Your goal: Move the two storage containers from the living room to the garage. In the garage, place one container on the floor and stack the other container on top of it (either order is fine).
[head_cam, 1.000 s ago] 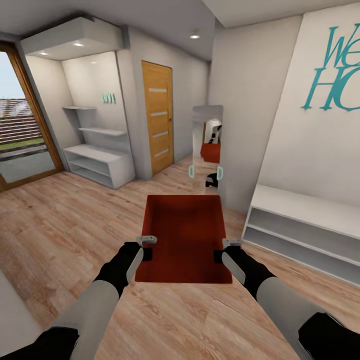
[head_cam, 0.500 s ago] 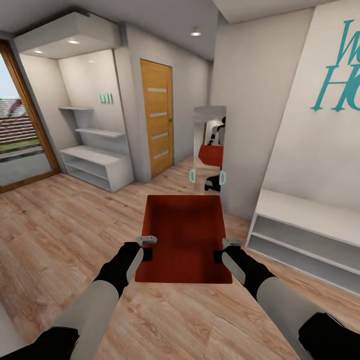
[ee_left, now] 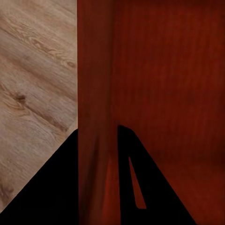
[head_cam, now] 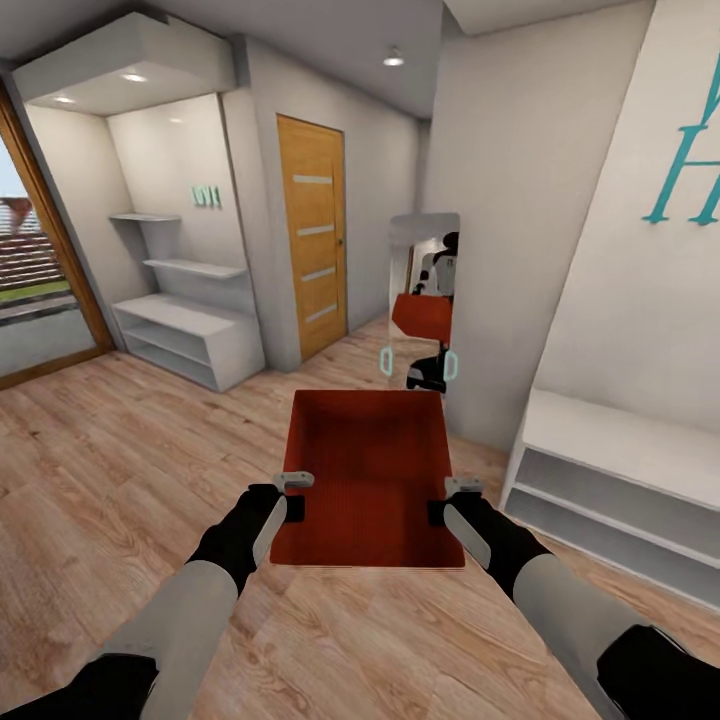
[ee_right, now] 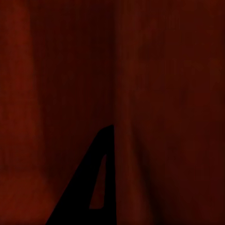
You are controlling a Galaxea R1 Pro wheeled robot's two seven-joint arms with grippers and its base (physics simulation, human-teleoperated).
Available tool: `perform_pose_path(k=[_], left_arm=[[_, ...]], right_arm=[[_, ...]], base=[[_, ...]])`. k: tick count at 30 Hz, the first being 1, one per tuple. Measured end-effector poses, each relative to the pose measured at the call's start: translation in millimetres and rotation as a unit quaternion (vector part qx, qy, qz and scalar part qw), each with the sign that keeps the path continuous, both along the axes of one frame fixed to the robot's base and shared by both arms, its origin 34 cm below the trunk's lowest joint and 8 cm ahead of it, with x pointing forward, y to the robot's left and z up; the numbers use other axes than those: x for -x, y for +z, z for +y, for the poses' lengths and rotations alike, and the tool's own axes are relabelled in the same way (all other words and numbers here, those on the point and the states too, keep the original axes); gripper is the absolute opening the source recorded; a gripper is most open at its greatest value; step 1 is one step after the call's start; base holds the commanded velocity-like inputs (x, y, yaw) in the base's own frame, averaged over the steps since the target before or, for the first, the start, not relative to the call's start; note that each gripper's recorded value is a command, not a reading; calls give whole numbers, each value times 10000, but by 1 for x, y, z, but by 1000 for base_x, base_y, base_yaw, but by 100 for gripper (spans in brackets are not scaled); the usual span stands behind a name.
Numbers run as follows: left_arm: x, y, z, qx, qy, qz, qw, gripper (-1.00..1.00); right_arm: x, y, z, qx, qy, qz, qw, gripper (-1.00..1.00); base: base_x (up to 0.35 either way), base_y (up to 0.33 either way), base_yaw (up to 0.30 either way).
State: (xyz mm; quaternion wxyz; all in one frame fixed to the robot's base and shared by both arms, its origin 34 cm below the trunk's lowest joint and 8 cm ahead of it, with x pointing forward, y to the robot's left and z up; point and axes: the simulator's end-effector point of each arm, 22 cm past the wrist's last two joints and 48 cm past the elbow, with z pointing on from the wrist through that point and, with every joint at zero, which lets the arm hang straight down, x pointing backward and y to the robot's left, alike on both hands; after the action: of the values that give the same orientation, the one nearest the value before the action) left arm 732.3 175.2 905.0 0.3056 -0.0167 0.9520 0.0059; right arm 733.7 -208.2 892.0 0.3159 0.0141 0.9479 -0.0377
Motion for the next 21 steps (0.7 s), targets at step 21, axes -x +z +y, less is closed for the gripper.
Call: perform_pose_path(k=[21], left_arm=[[-1, 0, 0, -2, -6, -7, 10000, -100]], right_arm=[[-1, 0, 0, -2, -4, -7, 10000, -100]], base=[[54, 0, 123]])
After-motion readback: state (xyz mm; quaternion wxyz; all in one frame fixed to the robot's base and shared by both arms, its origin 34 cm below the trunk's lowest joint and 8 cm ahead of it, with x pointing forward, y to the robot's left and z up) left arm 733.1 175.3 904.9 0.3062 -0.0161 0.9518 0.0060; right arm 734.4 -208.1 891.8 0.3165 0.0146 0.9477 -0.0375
